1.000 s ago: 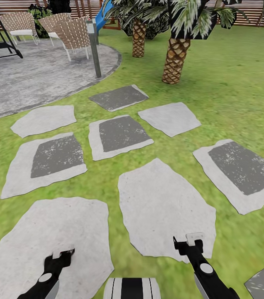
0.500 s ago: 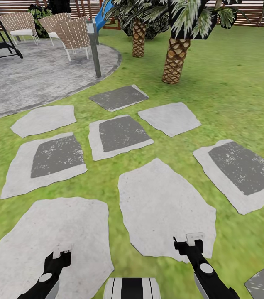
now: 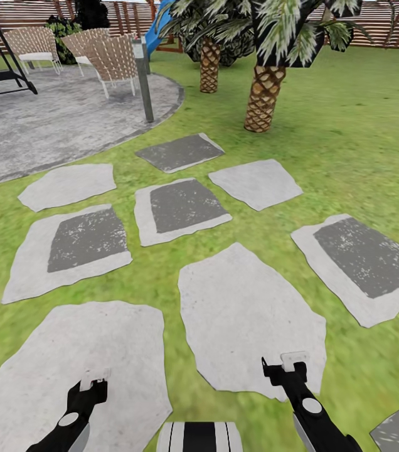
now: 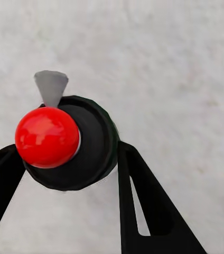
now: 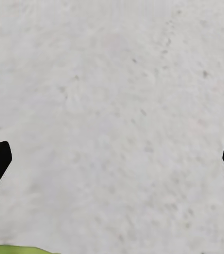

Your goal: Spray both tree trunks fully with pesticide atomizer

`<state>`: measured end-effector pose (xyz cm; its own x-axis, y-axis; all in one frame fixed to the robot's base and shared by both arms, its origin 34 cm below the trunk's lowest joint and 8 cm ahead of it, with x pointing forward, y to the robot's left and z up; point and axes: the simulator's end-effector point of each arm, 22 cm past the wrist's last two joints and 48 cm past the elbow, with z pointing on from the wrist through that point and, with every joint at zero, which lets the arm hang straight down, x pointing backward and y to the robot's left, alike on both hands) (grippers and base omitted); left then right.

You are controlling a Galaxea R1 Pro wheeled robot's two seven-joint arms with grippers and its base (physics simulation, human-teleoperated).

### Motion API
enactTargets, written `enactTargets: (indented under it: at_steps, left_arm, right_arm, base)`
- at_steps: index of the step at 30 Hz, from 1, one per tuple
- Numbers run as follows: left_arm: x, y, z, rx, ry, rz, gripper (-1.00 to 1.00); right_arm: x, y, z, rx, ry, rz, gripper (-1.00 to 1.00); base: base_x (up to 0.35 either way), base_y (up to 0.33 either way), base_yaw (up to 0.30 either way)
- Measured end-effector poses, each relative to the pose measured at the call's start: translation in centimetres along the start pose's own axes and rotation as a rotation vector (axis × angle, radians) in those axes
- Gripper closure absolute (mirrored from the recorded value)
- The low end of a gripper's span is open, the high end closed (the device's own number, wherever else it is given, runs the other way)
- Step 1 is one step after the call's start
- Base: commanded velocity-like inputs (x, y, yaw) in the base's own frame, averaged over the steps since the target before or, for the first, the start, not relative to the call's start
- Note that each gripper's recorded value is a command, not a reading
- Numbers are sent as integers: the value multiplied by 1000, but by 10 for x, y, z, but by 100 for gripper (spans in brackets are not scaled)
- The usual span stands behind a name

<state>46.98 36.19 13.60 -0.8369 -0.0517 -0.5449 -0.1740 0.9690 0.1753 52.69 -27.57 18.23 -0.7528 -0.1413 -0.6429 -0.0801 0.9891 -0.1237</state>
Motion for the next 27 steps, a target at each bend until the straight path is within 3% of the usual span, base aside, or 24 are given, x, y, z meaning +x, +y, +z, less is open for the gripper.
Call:
enactTargets:
  at_steps: [18, 23, 27]
  left_arm:
    - [-40, 2, -12, 3, -72, -17, 100]
    - [-45, 3, -18, 2, -86, -25, 100]
    - [-50, 9, -23, -4, -98, -31, 100]
  right_arm:
    - [-42, -2, -12, 5, -80, 8, -100]
    - [-60, -13, -19, 27, -149, 3, -100]
    - [-45, -28, -25, 69, -165, 5, -100]
  base:
    - [0, 0, -1]
    - [0, 0, -209]
    - [0, 0, -223]
